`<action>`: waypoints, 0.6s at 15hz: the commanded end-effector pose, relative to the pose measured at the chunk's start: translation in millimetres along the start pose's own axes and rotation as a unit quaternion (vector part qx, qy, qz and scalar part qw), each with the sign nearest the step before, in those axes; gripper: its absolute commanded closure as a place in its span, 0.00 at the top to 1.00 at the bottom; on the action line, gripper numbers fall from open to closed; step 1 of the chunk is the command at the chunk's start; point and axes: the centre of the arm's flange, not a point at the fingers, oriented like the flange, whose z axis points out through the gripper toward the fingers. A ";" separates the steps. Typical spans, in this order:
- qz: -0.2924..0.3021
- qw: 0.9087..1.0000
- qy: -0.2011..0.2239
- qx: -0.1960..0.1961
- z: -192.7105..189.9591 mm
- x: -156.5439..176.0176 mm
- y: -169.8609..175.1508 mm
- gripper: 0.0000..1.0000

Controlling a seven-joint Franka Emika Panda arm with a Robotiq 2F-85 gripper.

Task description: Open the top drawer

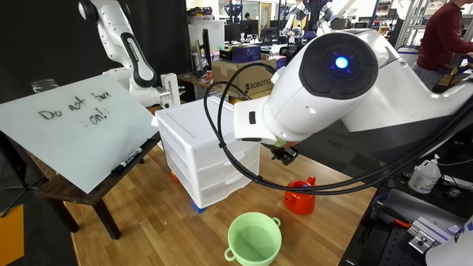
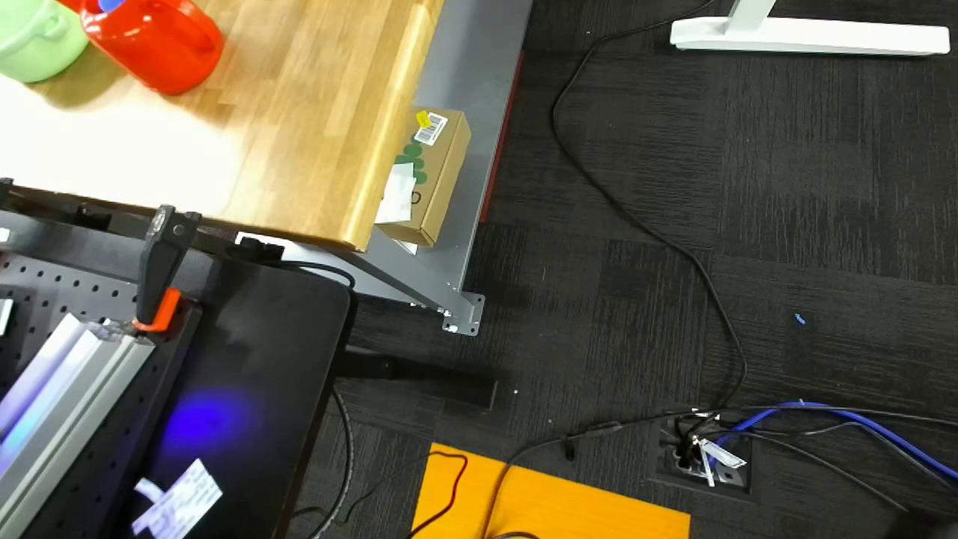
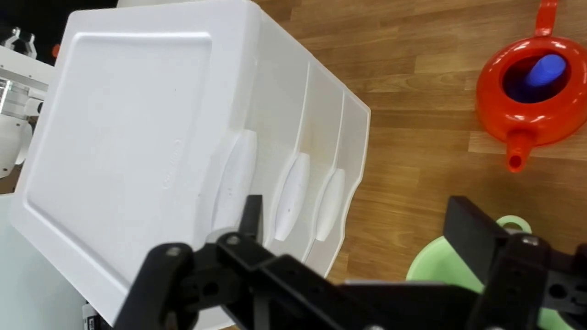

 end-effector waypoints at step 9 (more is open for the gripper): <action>-0.004 1.000 0.005 0.001 7.5 6.9 -4.6 1.00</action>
